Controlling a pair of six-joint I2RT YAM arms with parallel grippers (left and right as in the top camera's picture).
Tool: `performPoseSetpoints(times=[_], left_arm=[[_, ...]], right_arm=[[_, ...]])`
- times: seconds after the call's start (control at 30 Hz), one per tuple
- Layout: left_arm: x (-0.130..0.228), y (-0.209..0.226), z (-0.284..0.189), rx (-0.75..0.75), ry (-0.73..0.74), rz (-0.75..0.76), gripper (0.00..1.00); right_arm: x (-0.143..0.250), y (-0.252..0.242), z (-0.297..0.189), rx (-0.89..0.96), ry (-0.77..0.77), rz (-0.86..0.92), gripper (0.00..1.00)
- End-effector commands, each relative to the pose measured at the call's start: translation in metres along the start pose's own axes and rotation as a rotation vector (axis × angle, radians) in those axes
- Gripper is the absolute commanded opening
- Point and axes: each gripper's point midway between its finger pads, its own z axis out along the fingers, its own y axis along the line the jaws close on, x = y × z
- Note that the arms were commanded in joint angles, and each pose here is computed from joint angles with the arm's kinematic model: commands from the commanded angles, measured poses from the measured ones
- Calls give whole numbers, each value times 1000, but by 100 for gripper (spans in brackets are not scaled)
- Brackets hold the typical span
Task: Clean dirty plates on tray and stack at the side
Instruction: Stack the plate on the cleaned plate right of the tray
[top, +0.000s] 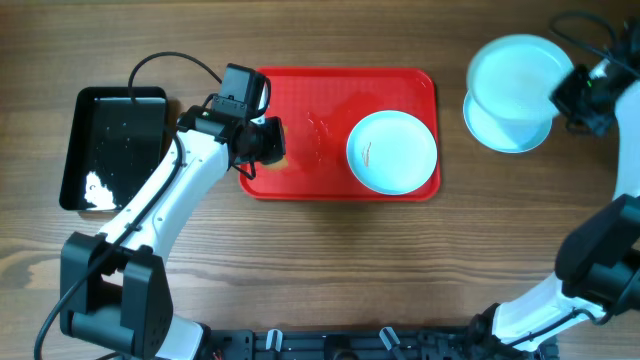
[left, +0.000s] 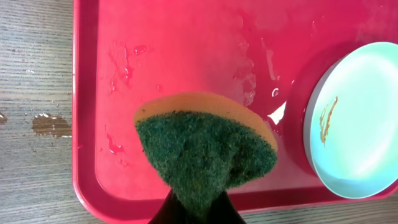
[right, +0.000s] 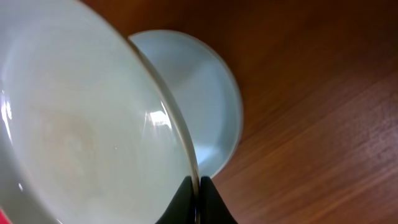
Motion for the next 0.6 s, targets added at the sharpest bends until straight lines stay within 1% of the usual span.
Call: performPoseSetpoints(times=[0.0, 0.1, 0.2, 0.37, 0.57], left_arm=[[-2, -3, 0, 18, -3, -11, 4], [-2, -3, 0, 18, -2, -10, 4], [-2, -3, 0, 18, -3, -10, 4], [-5, -5, 0, 24, -16, -8, 4], [-5, -5, 0, 25, -17, -8, 4]], right_arm=[[14, -23, 30, -26, 25, 95, 4], [14, -38, 49, -28, -9, 118, 4], [11, -43, 59, -38, -44, 147, 4], [5, -27, 62, -124, -66, 159, 4], [3, -25, 62, -134, -74, 178, 4]])
